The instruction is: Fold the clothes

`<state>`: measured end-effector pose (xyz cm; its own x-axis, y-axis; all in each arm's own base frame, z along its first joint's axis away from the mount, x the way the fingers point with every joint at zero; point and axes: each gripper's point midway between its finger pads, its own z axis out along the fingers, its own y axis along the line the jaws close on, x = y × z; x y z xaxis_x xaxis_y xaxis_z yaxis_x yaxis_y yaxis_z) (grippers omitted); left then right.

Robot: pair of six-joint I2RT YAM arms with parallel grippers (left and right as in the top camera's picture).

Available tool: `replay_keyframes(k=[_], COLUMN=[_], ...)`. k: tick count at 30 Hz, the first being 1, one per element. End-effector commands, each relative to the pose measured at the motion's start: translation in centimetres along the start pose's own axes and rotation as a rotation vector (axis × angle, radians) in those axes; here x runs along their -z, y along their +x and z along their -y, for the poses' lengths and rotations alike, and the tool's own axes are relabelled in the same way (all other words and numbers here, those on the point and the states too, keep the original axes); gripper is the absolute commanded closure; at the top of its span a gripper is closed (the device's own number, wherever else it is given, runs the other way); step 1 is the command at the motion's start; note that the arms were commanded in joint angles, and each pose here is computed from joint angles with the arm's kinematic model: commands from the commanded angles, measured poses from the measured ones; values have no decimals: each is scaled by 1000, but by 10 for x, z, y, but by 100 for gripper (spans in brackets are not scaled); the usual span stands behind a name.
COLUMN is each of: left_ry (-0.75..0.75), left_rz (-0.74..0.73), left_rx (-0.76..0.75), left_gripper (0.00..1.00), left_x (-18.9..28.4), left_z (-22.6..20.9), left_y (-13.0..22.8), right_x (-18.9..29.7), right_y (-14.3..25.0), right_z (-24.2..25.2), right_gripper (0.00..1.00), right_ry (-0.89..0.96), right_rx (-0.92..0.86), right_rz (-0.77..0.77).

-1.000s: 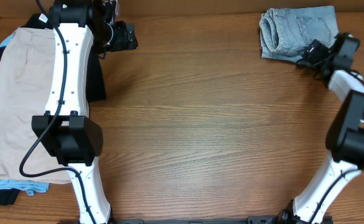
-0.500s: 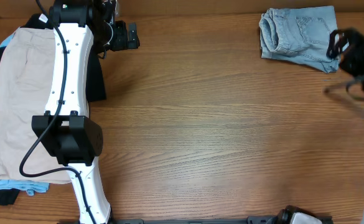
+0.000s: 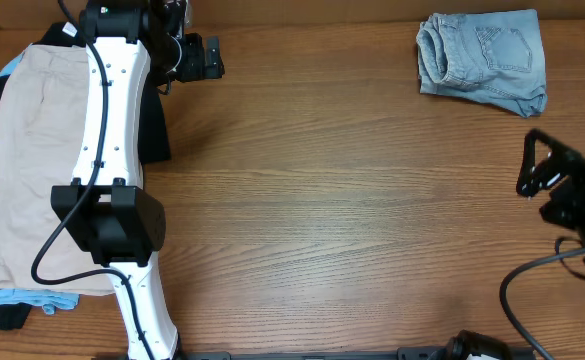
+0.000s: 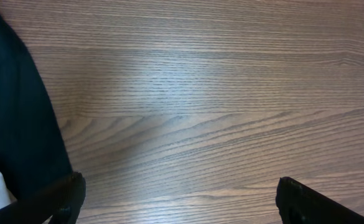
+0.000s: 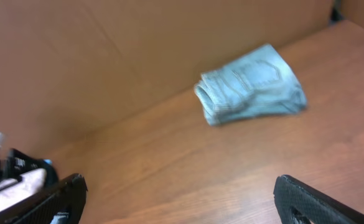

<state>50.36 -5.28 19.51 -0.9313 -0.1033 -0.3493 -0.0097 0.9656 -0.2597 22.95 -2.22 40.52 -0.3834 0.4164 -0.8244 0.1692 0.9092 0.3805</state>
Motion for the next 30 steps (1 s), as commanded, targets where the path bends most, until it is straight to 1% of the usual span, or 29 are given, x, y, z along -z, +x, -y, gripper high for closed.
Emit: replay_keyframes(k=[1,5,7,12,16,21,25,30], left_ry=[1,1,1,1,1,1,1,1], left_rz=[11,11,11,12,11,12,12,12], left_rx=[-11,-11,-11,-11,-11,-11,-11,-11], left_gripper=[0,0,0,0,0,0,0,0], left_x=[2,2,2,2,2,2,2,2], left_z=[6,6,6,6,6,6,6,6], left_y=[-2,-2,-2,-2,-2,-2,-2,-2], right_x=[-1,-11,-21,-46,-60,-72,-80,-92], right_y=[3,11,13,36,66,108,142,173], right_z=[11,14,9,-1,-4,9,24,38], right_gripper=[0,0,0,0,0,0,0,0], right_ry=[61,63,42,-26,-130,-192,-204,-197], right_rx=[17,35,68,145,162,166,167,167], right_rz=[-8,-9,21,139,249,327,341,324])
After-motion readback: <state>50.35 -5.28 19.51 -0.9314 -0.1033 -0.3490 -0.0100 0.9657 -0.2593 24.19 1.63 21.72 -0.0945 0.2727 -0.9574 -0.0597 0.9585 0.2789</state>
